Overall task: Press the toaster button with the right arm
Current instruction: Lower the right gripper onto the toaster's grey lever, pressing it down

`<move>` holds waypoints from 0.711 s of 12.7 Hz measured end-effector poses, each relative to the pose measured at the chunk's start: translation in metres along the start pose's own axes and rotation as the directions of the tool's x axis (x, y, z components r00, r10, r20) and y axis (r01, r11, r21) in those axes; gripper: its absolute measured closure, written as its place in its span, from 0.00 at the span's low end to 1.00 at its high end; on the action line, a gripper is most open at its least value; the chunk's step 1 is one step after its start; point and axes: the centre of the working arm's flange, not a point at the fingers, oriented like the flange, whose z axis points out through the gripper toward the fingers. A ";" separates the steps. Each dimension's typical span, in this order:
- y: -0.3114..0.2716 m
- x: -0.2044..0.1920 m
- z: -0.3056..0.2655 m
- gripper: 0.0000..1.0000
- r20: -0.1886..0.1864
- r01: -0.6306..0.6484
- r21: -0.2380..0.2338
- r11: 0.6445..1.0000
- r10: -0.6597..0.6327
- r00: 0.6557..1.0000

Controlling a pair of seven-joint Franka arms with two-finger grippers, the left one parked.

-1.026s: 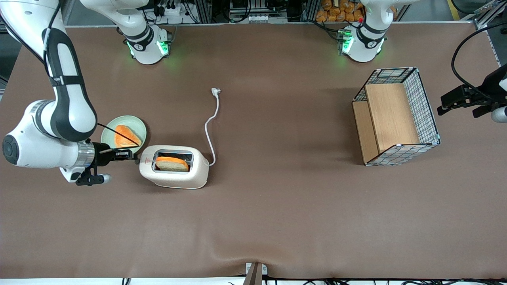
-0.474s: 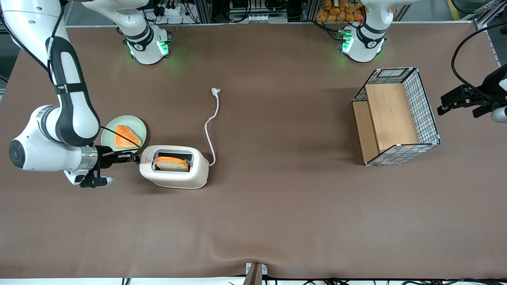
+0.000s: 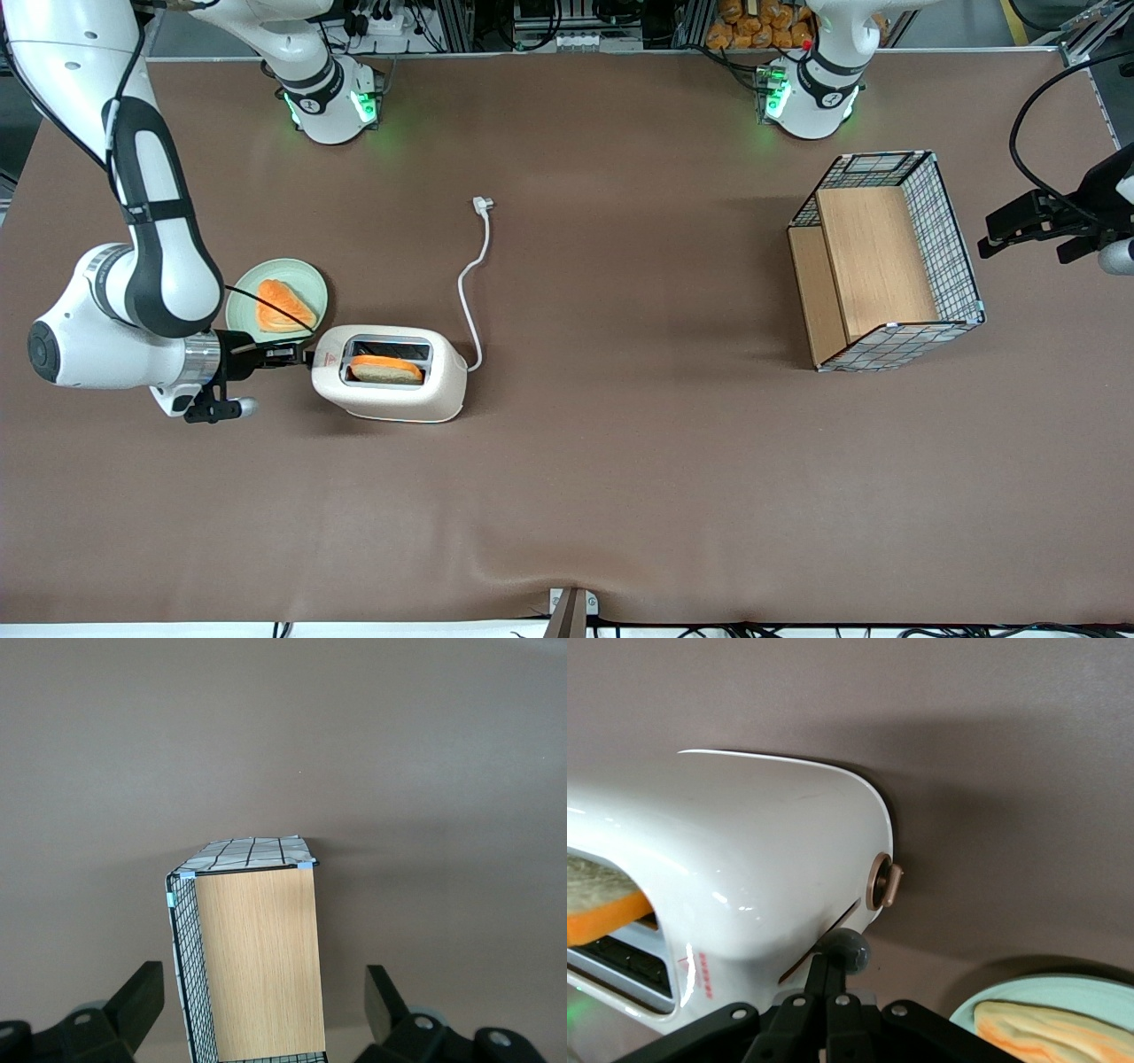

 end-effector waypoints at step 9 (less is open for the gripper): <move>0.024 0.005 0.024 0.99 0.003 0.011 0.062 0.998 -0.011 1.000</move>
